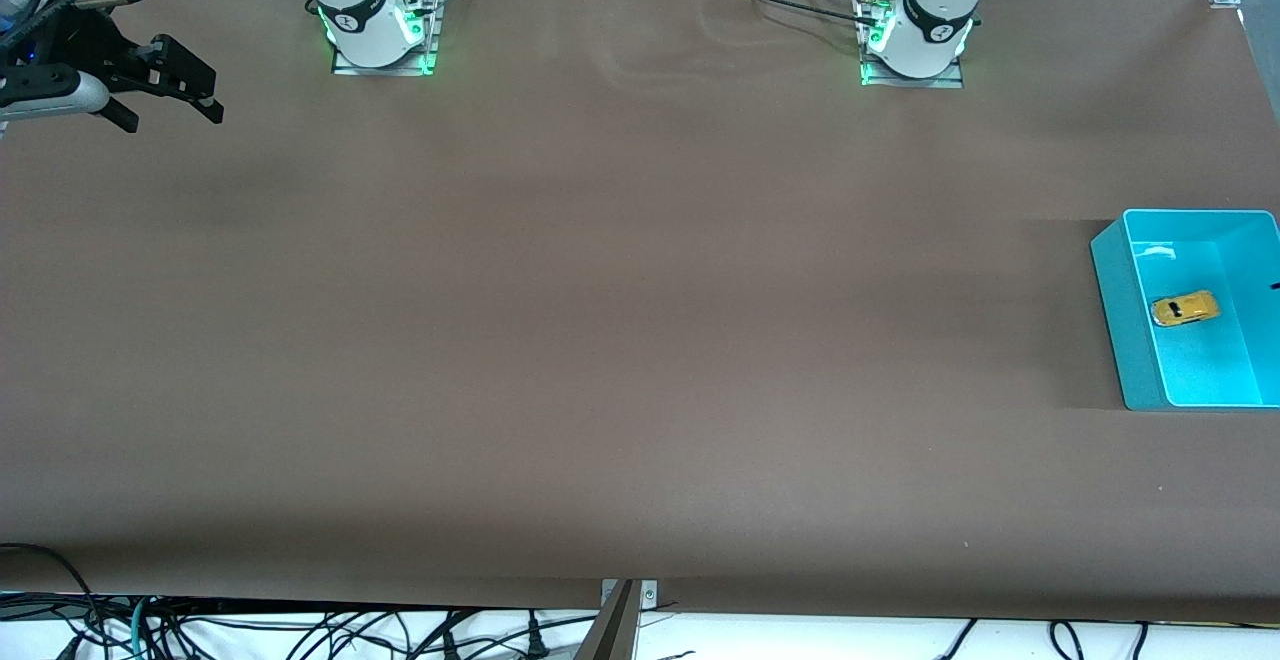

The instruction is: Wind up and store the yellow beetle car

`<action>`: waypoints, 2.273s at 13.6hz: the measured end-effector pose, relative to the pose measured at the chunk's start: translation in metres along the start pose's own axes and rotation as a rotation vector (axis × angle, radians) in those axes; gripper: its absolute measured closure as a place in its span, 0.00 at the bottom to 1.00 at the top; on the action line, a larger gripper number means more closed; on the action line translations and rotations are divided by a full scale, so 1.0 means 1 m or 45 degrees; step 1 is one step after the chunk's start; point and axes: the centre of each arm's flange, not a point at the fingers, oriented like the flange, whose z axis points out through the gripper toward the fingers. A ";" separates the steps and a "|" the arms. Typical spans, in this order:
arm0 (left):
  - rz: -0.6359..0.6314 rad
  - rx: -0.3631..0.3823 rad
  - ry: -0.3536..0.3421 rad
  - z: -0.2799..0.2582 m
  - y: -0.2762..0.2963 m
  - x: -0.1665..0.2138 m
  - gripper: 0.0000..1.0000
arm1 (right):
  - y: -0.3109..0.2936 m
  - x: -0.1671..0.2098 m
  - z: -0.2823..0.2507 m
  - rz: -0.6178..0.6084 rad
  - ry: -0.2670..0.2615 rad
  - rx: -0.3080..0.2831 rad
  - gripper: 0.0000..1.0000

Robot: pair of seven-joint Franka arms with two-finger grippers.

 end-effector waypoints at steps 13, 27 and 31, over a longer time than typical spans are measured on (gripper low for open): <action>-0.817 0.003 -0.131 -0.154 0.123 0.360 0.00 | -0.001 0.000 0.000 -0.003 0.000 -0.001 0.00; -1.684 0.045 -0.047 -0.155 0.188 0.352 0.00 | -0.002 -0.002 -0.004 -0.004 0.013 -0.004 0.00; -1.654 0.024 -0.083 -0.143 0.188 0.364 0.00 | -0.002 -0.002 -0.003 -0.004 0.010 -0.004 0.00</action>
